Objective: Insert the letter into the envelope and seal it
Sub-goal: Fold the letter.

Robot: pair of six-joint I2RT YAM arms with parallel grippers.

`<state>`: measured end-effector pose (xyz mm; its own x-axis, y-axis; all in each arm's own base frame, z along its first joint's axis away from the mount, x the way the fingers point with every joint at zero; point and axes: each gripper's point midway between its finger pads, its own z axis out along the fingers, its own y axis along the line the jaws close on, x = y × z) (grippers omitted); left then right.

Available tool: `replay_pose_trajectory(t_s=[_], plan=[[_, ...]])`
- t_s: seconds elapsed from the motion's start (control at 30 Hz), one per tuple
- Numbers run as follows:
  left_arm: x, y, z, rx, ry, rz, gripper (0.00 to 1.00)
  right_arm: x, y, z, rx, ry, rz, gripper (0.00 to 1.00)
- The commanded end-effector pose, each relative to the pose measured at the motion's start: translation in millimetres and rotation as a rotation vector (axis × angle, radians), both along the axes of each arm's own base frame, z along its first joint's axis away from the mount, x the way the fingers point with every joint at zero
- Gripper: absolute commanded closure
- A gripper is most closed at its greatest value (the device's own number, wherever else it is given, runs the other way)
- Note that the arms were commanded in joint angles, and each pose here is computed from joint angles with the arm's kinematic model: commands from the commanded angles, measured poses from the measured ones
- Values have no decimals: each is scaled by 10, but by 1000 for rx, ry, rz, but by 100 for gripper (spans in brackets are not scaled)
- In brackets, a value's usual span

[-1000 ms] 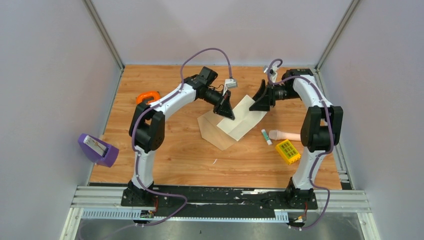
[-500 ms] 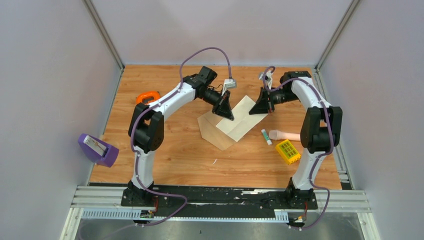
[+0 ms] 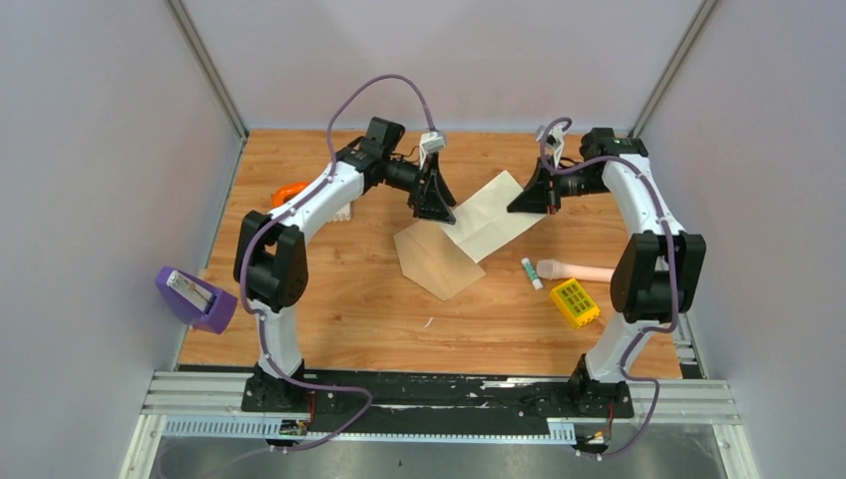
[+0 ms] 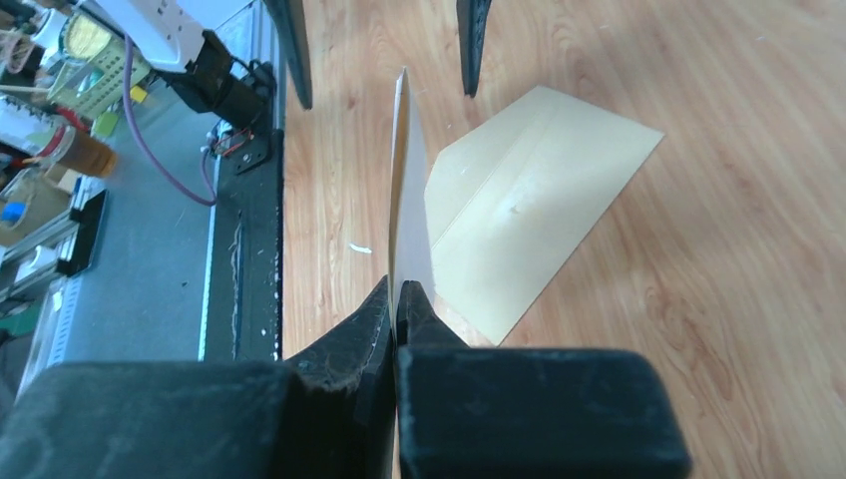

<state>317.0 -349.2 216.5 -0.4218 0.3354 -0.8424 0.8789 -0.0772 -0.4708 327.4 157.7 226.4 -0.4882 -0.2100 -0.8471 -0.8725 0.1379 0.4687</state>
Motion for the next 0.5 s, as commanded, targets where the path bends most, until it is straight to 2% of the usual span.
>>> replay_pose_trajectory(t_s=[0.0,0.13,0.27,0.47], plan=[[80,71,314,-100,7,34,10,120,-30,337,24,-103,-73,100],[115,27,263,-127,58,45,1,85,18,436,91,-58,-62,100],[140,-19,334,-172,69,43,0,70,65,495,184,27,-39,100],[151,-12,330,-163,34,63,0,45,103,587,319,127,-1,100]])
